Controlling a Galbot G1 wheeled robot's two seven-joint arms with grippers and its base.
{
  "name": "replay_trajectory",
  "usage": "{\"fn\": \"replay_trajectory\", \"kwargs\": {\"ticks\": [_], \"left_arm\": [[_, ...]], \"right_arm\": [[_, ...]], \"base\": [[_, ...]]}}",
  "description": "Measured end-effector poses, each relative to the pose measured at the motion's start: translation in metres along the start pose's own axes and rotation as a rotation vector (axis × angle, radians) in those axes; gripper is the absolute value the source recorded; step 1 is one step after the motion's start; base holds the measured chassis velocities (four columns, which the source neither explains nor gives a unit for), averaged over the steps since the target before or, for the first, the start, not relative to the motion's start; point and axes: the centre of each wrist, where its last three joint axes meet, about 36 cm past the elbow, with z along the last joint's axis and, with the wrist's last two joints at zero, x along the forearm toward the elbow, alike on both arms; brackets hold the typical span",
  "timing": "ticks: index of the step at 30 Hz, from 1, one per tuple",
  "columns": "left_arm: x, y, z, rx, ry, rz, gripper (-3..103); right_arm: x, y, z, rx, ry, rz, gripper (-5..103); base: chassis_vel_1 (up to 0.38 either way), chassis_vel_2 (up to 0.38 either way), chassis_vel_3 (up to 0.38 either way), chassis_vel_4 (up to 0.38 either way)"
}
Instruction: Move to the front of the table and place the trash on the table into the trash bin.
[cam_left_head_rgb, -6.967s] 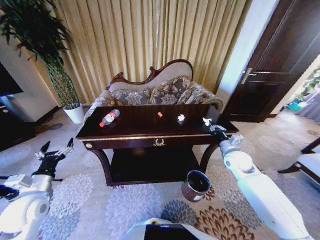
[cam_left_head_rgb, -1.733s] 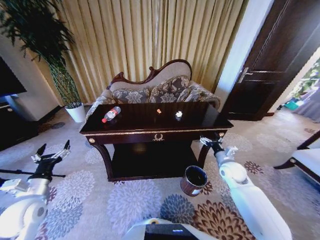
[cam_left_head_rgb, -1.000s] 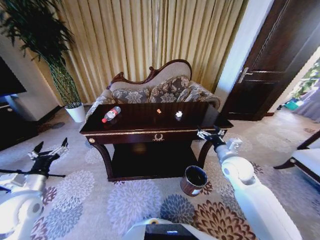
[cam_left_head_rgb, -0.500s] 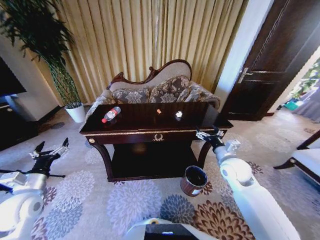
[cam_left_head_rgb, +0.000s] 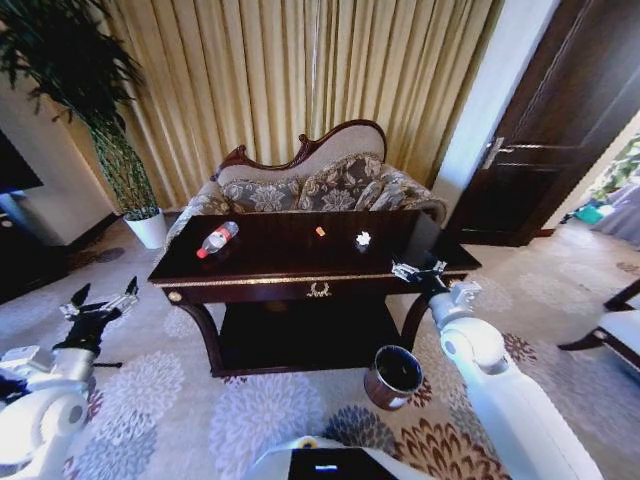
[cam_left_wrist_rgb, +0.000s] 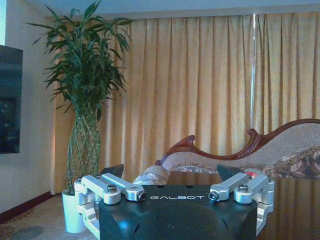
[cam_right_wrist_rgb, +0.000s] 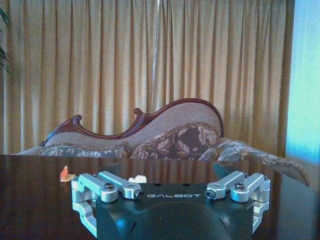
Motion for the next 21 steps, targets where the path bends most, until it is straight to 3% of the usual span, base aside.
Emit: {"fn": "replay_trajectory", "kwargs": {"ticks": [11, 18, 21], "left_arm": [[-0.001, -0.001, 0.0, 0.002, -0.001, 0.002, 100], [-0.001, -0.001, 0.0, 0.002, -0.004, 0.004, 100], [0.0, -0.003, -0.001, 0.005, -0.007, 0.006, 100]], "right_arm": [[-0.003, 0.003, 0.002, -0.005, -0.004, -0.004, 100], [-0.004, 0.007, 0.005, 0.0, 0.01, -0.017, 100], [-0.004, 0.012, 0.008, 0.003, 0.067, -0.048, 100]], "base": [[-0.151, 0.144, 0.146, -0.149], [-0.017, 0.016, 0.02, -0.015], [0.0, 0.0, 0.0, 0.0]]}}
